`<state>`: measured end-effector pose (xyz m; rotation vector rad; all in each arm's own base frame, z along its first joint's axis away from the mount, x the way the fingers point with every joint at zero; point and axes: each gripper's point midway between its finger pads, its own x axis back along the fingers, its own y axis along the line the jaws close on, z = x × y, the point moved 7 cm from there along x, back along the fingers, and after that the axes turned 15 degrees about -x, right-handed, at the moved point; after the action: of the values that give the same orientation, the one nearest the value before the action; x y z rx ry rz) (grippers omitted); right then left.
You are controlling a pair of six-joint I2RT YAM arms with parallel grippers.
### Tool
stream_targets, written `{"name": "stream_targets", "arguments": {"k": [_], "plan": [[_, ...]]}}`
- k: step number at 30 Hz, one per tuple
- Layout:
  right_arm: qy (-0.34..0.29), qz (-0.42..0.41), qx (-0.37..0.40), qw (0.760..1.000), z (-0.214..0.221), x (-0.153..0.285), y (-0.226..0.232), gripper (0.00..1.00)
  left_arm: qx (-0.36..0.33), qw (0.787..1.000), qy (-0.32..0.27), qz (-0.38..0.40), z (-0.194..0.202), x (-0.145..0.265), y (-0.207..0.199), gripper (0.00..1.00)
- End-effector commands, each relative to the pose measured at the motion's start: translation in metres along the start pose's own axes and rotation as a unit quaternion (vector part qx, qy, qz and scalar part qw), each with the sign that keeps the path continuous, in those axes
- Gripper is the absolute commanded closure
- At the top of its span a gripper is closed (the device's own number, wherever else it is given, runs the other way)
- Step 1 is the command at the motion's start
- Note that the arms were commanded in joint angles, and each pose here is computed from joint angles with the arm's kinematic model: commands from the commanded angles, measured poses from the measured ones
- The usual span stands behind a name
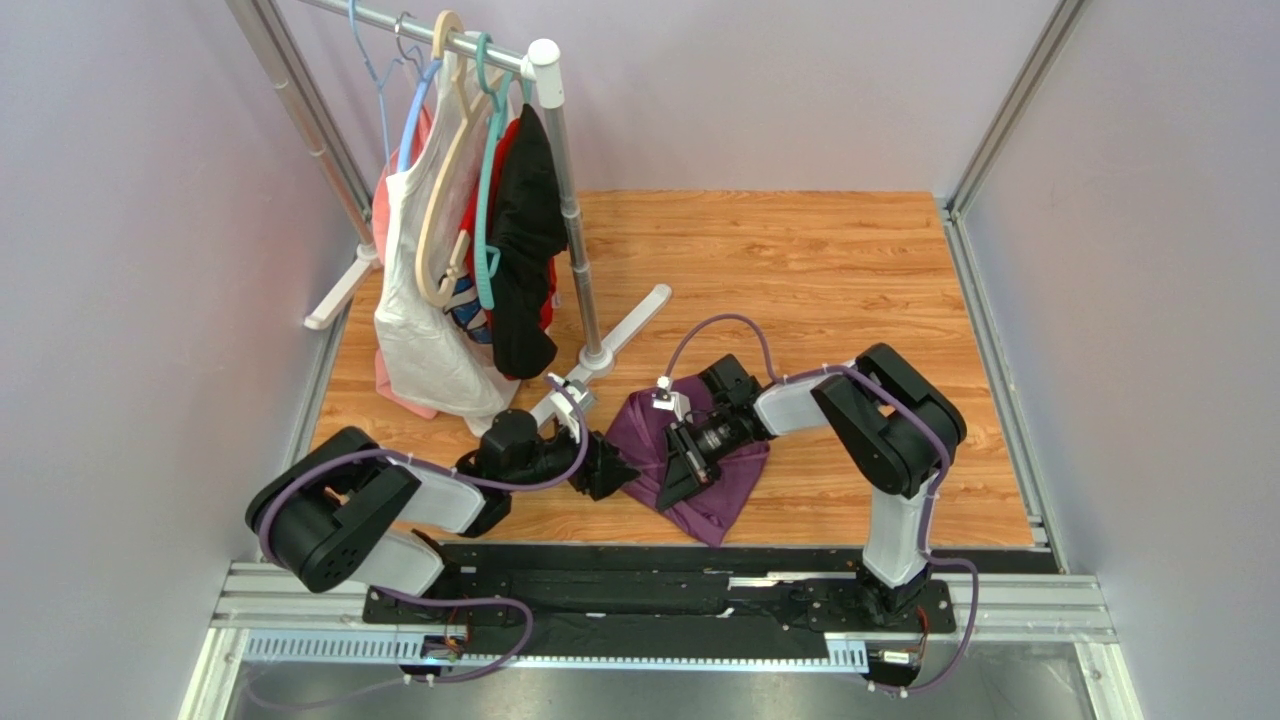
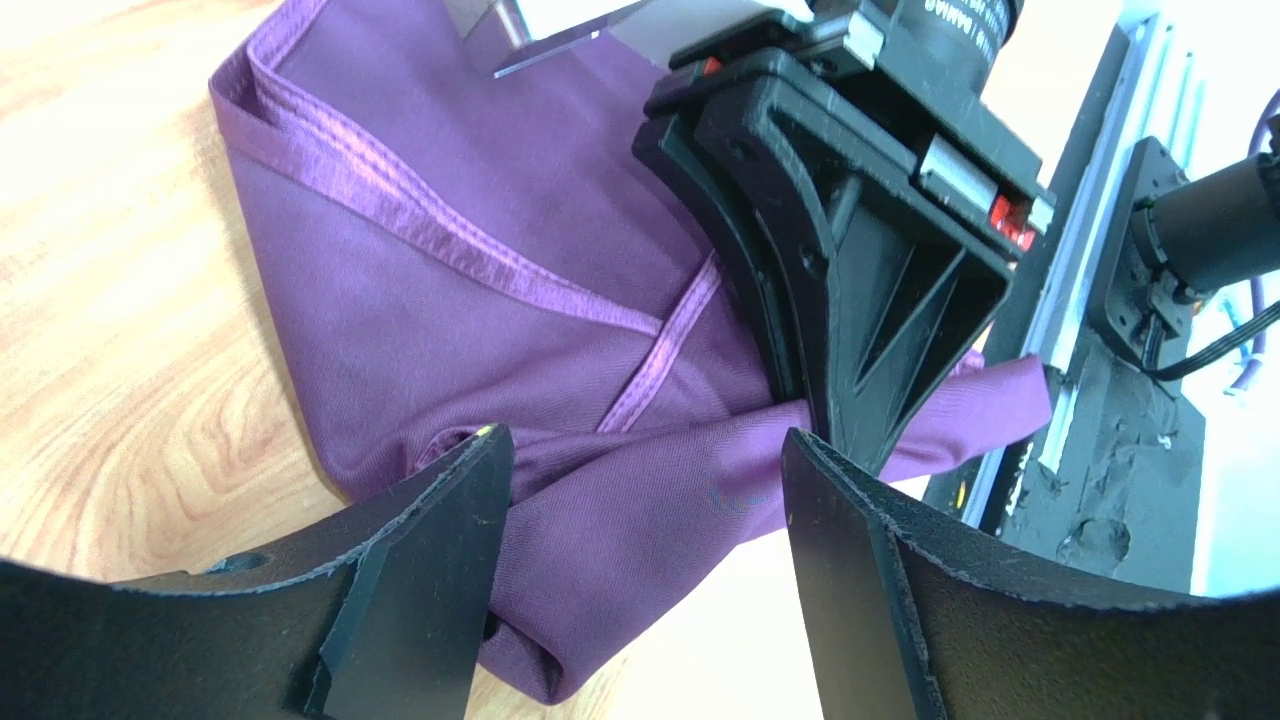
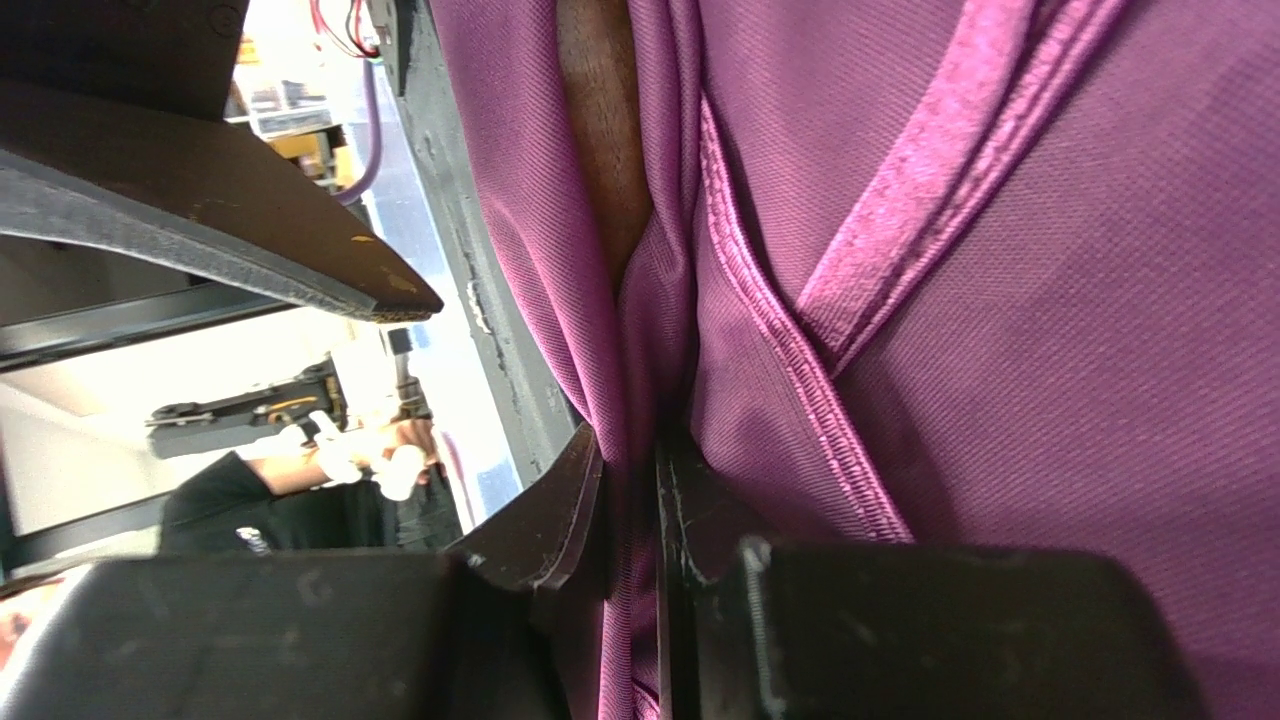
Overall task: Fold the napkin, place the utensils inside, and roll it up
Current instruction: Roll the napkin with the utensil
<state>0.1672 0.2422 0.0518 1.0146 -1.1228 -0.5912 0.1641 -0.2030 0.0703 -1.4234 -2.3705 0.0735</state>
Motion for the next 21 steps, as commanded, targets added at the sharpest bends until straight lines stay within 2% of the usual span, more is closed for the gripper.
{"name": "stream_targets", "arguments": {"k": [1,5,7,9,13,16,17,19,21], "plan": [[-0.019,0.077,-0.035,0.996,-0.002,0.0,-0.033,1.0,-0.008,1.0,0.006,0.013,-0.002,-0.003,-0.003,0.26],[-0.022,0.079,-0.035,0.996,-0.005,0.0,-0.033,1.0,-0.003,1.0,0.024,0.014,0.005,-0.005,-0.004,0.29],[-0.023,0.08,-0.035,0.996,-0.006,0.001,-0.033,1.0,0.0,0.999,0.029,0.014,0.007,-0.008,-0.003,0.34],[-0.022,0.08,-0.036,0.996,-0.006,0.001,-0.033,1.0,0.002,0.999,0.033,0.013,0.008,-0.011,-0.002,0.45],[-0.025,0.082,-0.038,0.996,-0.006,0.002,-0.034,1.0,0.005,0.999,0.043,0.011,0.009,-0.013,-0.001,0.58],[-0.026,0.084,-0.037,0.995,-0.006,0.002,-0.033,1.0,0.009,0.998,0.055,0.009,0.011,-0.014,0.0,0.73],[-0.028,0.084,-0.036,0.995,-0.006,0.003,-0.033,1.0,0.009,0.998,0.055,0.009,0.008,-0.016,0.0,0.82],[-0.032,0.087,-0.037,0.995,-0.008,0.004,-0.031,1.0,0.017,0.997,0.071,0.005,0.013,-0.017,0.001,0.85],[-0.037,0.087,-0.033,0.995,-0.009,0.006,-0.028,0.95,0.021,0.997,0.076,0.005,0.012,-0.018,0.002,0.87]]}}
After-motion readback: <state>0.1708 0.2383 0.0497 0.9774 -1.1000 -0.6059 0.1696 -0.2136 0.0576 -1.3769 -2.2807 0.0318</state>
